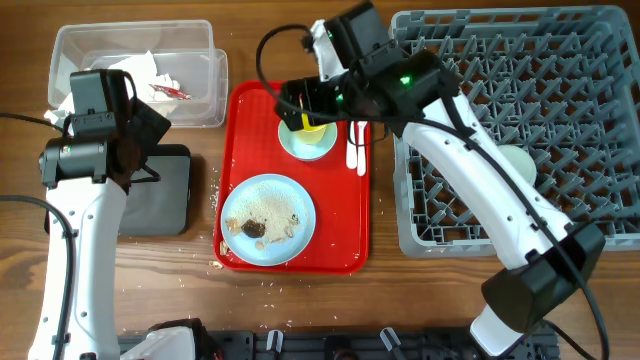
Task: Sort waste into correct bins and load items into the dishwasher rack
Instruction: 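Move the right gripper back toward the yellow cup on the tray, then lower the right gripper onto the yellow cup and grasp its rim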
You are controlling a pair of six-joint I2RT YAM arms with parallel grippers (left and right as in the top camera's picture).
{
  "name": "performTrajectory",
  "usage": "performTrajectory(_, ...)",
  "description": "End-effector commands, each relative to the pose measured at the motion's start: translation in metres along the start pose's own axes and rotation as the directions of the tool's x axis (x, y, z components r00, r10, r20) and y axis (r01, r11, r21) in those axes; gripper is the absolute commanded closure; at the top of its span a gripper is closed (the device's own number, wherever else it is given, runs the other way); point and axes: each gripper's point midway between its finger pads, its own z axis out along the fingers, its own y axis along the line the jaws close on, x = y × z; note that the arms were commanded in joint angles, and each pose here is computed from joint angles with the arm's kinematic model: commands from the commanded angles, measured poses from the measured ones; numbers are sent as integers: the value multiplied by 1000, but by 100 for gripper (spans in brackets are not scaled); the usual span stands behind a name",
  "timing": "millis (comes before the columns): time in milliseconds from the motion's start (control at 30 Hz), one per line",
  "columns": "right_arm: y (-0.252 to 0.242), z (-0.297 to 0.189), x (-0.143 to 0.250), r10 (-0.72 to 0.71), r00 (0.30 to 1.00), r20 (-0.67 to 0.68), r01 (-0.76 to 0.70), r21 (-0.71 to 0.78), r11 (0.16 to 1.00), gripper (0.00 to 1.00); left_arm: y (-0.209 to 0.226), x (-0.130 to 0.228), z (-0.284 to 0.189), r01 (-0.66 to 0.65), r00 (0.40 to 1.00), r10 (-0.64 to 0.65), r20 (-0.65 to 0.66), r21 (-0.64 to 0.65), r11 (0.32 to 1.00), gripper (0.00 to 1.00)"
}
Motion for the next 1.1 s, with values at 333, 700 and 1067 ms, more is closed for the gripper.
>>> performTrajectory(333, 16, 31, -10, -230, 973, 34, 232, -47, 972, 2, 4, -4, -2, 0, 1000, 0, 22, -14, 1000, 0)
performTrajectory(700, -6, 90, -8, -363, 932, -13, 360, 171, 917, 10, 4, -4, -2, 0, 1000, 0, 22, -13, 1000, 0)
performTrajectory(1067, -64, 142, 35, -198, 963, -184, 253, 352, 901, 31, 4, -4, -2, 0, 1000, 0, 22, -14, 1000, 0)
